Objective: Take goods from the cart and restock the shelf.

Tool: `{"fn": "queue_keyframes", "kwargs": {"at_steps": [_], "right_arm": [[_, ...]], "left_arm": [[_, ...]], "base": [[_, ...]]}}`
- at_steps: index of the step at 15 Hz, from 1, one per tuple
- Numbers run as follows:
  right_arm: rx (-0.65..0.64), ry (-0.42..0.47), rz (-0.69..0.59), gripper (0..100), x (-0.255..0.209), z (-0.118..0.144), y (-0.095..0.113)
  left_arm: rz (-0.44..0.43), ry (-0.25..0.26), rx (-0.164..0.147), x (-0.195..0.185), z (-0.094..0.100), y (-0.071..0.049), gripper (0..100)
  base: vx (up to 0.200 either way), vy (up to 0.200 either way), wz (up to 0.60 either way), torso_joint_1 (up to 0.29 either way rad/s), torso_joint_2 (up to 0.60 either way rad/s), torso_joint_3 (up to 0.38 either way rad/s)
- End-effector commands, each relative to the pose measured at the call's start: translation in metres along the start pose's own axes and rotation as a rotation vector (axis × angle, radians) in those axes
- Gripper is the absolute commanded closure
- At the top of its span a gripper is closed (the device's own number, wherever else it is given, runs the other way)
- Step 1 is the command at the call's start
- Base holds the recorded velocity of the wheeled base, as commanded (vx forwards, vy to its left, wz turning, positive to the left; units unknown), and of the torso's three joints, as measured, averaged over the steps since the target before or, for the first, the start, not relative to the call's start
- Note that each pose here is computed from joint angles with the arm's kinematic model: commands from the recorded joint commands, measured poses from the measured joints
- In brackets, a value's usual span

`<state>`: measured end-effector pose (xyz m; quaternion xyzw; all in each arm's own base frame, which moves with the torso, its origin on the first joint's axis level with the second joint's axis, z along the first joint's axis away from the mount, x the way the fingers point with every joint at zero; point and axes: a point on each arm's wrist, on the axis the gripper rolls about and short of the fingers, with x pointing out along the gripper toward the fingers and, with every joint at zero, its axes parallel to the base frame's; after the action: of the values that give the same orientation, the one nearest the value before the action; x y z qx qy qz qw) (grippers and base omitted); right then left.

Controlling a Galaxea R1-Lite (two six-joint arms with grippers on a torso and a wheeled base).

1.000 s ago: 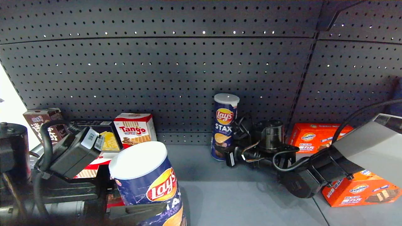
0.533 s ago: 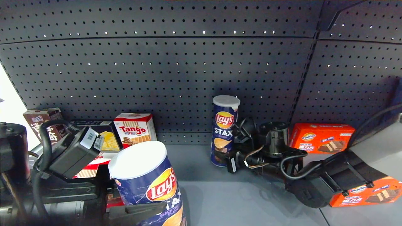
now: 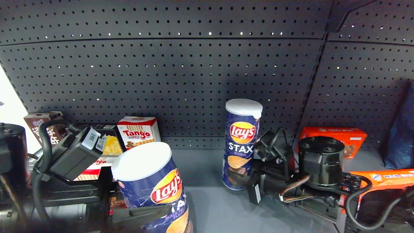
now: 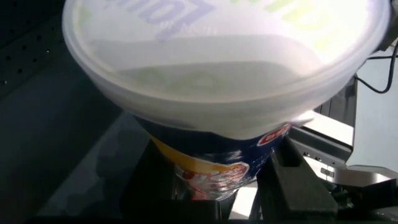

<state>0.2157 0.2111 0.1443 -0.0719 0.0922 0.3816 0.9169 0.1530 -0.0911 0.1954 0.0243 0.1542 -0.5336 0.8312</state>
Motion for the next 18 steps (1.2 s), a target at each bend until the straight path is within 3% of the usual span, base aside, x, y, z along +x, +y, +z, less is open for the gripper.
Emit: {"fn": "queue_keyframes", "kwargs": {"at_steps": [1, 6, 18], "right_arm": [[-0.006, -0.043, 0.01, 100, -0.016, 0.001, 0.009], [-0.015, 0.006, 0.035, 100, -0.029, -0.021, 0.02], [0.003, 0.063, 0.038, 100, -0.041, -0.035, 0.03]], "left_arm": [[0.004, -0.005, 0.004, 0.0, 0.002, 0.0, 100], [0.015, -0.005, 0.005, 0.003, 0.005, 0.003, 100], [0.018, -0.004, 0.004, 0.003, 0.005, 0.003, 100]], "base": [[0.0, 0.0, 0.0, 0.0, 0.0, 0.0], [0.0, 0.0, 0.0, 0.0, 0.0, 0.0], [0.0, 0.0, 0.0, 0.0, 0.0, 0.0]]}}
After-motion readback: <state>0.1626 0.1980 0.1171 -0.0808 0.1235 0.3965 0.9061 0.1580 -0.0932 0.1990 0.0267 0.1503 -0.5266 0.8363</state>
